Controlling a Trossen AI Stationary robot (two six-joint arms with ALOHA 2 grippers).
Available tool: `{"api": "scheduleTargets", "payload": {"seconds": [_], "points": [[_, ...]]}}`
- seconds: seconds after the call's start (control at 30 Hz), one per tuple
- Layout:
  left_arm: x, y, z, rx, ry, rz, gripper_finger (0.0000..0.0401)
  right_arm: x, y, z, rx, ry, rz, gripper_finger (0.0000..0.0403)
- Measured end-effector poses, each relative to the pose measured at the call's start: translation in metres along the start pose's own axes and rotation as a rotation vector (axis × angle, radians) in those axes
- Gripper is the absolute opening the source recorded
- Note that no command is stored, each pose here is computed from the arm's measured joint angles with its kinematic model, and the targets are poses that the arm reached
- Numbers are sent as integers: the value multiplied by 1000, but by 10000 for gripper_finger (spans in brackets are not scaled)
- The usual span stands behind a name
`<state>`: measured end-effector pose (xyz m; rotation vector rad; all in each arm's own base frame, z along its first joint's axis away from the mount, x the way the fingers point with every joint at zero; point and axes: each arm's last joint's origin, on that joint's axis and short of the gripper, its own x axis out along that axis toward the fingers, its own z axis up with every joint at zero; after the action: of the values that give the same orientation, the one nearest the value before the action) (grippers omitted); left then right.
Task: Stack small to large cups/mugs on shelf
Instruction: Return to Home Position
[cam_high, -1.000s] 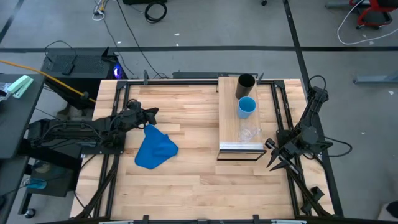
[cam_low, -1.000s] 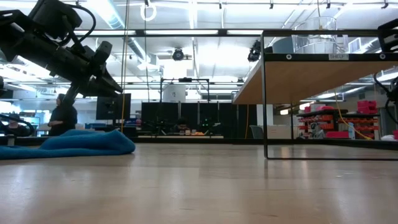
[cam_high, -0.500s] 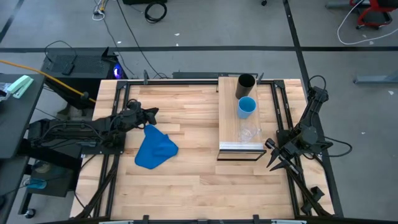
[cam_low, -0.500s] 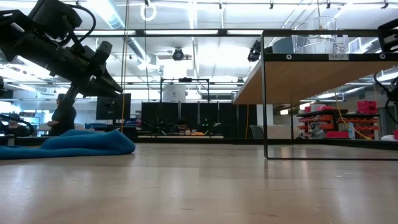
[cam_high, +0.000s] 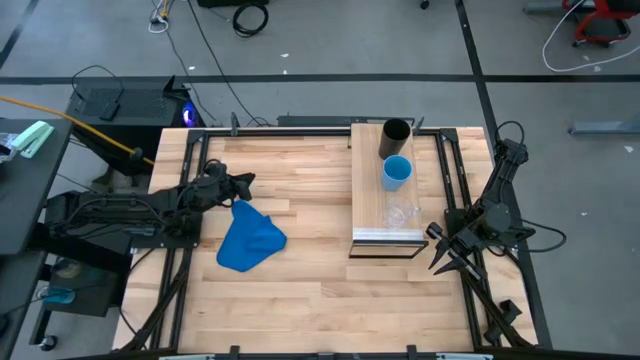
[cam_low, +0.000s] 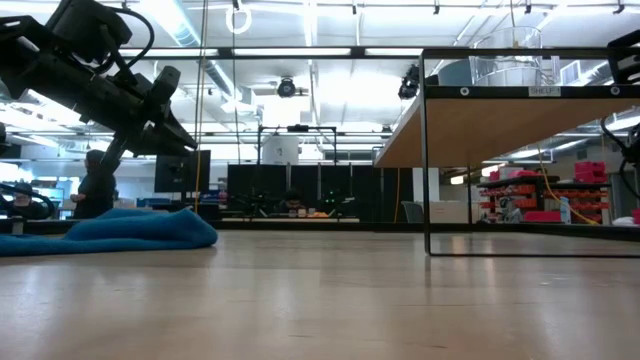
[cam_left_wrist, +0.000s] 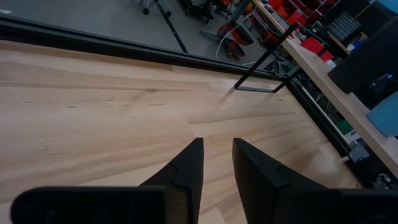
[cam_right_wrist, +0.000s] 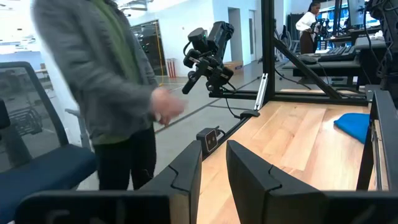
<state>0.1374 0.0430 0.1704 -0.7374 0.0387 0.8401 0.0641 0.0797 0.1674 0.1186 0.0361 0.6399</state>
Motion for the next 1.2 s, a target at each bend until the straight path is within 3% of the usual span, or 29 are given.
{"api": "scheduleTargets", "payload": {"seconds": [0.27,0.43,0.57,0.67,0.9,1.2], "points": [[0,0,0,-16,-1,-4,88,0,0,0,0,0,0,82],[-2,-9,8,-128,-44,-113,89,0,0,0,0,0,0,82],[-17,-36,32,66,-149,-332,90,0,0,0,0,-1,0,82],[-37,-48,57,177,-252,-399,87,0,0,0,0,-1,0,82],[-78,-49,94,271,-347,-376,88,0,0,0,0,-1,0,82],[-109,-27,106,278,-472,-356,94,0,0,0,0,-1,0,82]]}}
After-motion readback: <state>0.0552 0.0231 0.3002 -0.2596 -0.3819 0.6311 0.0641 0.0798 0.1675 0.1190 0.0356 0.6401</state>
